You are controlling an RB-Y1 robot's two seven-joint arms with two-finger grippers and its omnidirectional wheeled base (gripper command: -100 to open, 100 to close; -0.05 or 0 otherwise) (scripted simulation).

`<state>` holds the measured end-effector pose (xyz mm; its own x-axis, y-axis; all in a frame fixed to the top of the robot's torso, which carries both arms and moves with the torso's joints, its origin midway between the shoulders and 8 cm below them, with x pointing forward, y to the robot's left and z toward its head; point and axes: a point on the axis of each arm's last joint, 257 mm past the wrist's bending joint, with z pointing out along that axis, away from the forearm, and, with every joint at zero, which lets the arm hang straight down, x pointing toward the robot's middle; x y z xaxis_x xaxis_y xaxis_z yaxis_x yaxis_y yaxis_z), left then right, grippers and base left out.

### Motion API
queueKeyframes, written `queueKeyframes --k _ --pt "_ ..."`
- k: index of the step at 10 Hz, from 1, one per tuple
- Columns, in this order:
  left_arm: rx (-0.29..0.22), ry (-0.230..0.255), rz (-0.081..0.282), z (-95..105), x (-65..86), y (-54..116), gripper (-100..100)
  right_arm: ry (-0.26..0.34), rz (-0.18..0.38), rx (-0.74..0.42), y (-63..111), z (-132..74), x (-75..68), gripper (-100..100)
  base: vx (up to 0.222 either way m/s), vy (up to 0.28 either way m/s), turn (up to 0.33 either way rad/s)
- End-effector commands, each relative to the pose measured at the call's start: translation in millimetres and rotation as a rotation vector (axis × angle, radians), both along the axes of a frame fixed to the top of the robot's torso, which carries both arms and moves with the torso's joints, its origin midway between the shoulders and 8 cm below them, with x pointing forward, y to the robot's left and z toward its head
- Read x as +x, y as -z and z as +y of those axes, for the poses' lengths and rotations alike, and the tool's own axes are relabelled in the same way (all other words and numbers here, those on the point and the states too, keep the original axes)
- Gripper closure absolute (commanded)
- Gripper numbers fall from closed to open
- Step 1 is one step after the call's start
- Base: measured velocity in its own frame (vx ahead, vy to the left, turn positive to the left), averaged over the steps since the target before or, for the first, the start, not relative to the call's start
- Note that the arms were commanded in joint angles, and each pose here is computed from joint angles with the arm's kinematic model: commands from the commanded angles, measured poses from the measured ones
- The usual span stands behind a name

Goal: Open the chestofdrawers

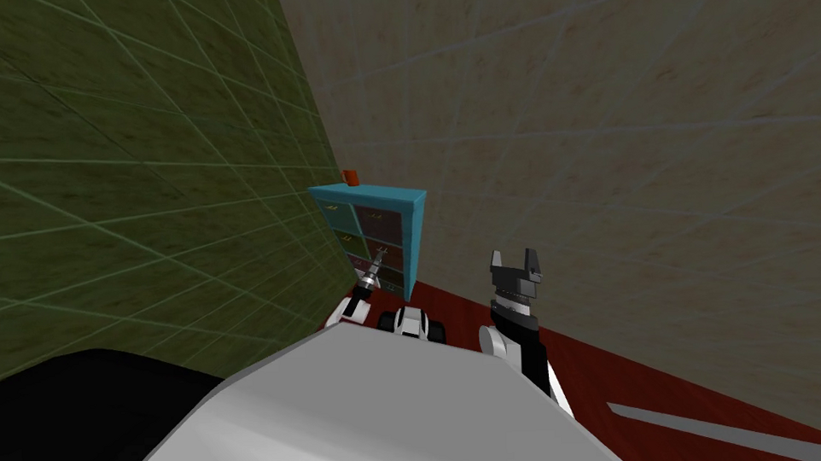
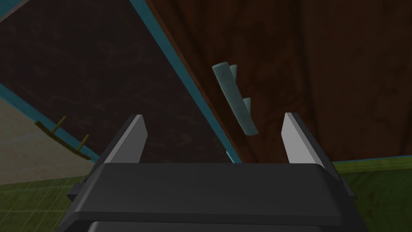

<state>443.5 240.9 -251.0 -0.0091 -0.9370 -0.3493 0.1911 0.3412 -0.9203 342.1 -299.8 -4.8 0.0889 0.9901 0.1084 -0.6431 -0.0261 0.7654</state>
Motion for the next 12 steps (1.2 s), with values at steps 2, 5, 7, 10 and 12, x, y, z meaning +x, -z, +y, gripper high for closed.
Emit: queueKeyframes --k 2,5,7,10,12 --pt "-0.034 -0.007 0.042 -11.2 4.2 21.7 -100 0.0 0.0 0.0 0.0 0 0.0 0 0.057 -0.008 -0.019" --pt "-0.039 -0.011 0.044 -13.1 10.4 15.6 -100 0.0 0.0 0.0 0.0 0 0.0 0 0.039 -0.006 -0.01" --pt "-0.039 -0.011 0.042 -13.3 11.0 15.0 -100 0.0 0.0 0.0 0.0 0 0.0 0 0.064 -0.001 -0.011" --pt "-0.04 -0.003 0.033 -15.2 9.4 11.3 100 0.0 0.0 0.0 -0.1 0 0.1 0 -0.072 0.01 0.011" --pt "-0.039 -0.001 0.043 -14.8 8.7 11.8 100 0.0 0.0 0.0 -0.1 0 0.1 0 -0.205 0.027 0.02"
